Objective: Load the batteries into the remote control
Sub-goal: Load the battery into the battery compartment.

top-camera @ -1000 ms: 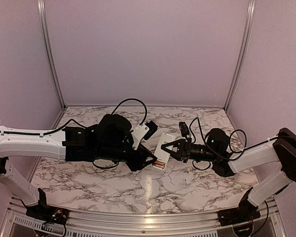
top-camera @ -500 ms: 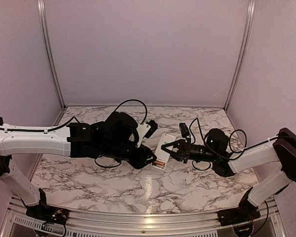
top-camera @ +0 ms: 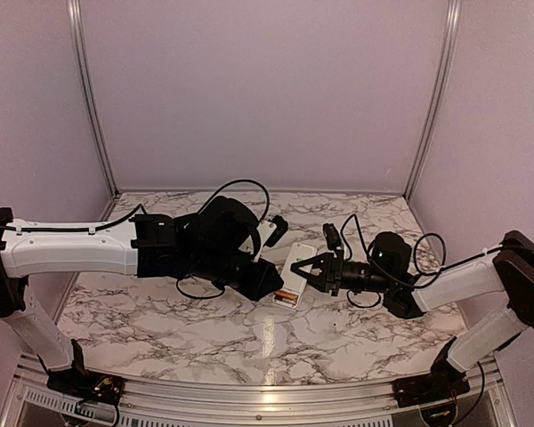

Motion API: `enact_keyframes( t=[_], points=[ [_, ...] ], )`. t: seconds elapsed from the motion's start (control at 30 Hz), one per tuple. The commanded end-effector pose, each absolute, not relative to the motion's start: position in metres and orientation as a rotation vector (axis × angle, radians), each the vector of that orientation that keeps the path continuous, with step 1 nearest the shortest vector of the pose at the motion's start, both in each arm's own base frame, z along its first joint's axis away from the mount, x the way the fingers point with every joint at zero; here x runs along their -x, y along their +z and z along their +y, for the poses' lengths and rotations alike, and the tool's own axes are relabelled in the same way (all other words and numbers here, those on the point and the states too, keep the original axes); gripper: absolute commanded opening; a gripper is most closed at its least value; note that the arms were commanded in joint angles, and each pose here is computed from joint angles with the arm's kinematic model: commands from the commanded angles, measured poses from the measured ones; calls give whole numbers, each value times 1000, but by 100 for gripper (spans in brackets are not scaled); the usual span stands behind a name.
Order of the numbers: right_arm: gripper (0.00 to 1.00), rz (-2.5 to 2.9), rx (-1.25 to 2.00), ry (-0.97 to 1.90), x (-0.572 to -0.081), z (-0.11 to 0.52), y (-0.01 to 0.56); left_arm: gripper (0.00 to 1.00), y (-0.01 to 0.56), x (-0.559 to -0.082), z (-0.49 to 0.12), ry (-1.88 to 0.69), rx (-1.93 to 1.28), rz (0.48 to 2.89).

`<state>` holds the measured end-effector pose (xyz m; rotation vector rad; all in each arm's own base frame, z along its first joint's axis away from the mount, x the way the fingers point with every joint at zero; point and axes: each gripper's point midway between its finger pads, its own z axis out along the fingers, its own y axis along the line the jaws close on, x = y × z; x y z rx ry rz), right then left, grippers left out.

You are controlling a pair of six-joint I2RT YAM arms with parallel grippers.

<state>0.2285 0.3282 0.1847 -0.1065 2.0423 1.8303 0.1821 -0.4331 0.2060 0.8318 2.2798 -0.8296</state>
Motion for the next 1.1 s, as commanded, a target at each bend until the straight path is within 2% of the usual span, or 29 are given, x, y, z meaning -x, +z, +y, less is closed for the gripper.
enact_keyframes(
  t=[0.0, 0.6, 0.73, 1.07],
  points=[
    [0, 1966, 124, 1844, -234, 328, 209, 12, 194, -179, -432, -803, -854, 2344],
    [0, 1965, 141, 1842, -233, 329, 210, 13, 185, -181, -429, -756, -863, 2368],
    [0, 1966, 142, 1841, -234, 330, 210, 18, 190, -181, -431, -772, -870, 2353],
    [0, 1969, 143, 1840, -234, 330, 208, 19, 201, -182, -431, -781, -866, 2317]
  ],
)
